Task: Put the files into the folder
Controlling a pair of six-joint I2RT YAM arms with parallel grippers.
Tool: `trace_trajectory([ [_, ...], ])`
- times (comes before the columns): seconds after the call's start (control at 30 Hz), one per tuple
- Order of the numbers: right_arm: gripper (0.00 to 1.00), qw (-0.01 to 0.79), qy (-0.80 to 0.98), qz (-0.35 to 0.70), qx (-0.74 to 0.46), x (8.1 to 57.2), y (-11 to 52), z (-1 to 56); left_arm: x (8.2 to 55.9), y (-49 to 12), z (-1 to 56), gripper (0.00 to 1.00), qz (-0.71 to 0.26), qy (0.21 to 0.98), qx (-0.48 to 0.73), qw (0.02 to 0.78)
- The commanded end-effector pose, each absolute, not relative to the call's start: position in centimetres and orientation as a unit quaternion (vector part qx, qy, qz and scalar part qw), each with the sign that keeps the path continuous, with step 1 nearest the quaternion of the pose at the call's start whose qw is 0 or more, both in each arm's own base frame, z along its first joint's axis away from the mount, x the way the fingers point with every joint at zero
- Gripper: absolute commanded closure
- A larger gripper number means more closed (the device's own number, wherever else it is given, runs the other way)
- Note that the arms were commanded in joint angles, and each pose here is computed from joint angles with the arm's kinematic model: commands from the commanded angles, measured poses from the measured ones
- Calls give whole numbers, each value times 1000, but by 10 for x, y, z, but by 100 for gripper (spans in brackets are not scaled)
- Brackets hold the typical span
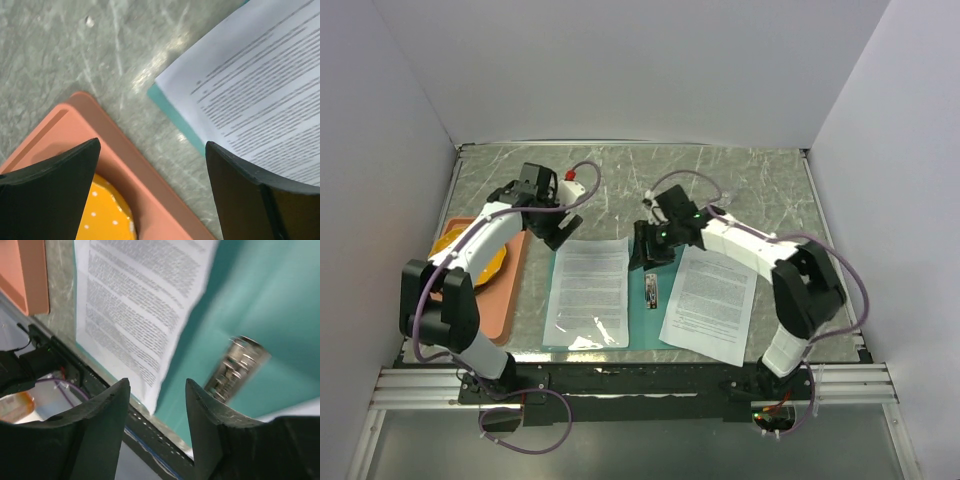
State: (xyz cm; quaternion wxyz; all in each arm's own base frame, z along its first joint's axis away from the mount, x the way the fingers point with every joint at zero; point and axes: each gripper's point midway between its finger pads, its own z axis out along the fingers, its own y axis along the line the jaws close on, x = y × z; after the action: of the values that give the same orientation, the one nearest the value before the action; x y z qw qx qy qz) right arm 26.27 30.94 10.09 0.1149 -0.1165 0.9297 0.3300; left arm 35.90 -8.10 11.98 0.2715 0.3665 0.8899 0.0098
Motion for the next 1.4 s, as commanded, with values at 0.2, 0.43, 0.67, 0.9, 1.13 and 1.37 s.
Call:
trace_trajectory([
  [0.2,52,124,958,240,-99,256,262,85,356,-195,136,7,-79,860,407,299],
  [0.43,55,121,962,223,-99,250,264,69,370,-228,110,8,-91,870,385,295],
  [0.67,54,129,970,173,-108,249,266,57,373,-233,74,9,-75,883,378,268],
  [0.9,48,122,974,154,-112,248,269,46,356,-207,53,9,-38,890,382,246],
  [1.13,48,108,976,147,-117,249,278,34,351,-181,44,9,-7,895,374,245],
  [1.37,53,86,983,134,-93,251,278,17,376,-165,42,9,20,895,360,264],
])
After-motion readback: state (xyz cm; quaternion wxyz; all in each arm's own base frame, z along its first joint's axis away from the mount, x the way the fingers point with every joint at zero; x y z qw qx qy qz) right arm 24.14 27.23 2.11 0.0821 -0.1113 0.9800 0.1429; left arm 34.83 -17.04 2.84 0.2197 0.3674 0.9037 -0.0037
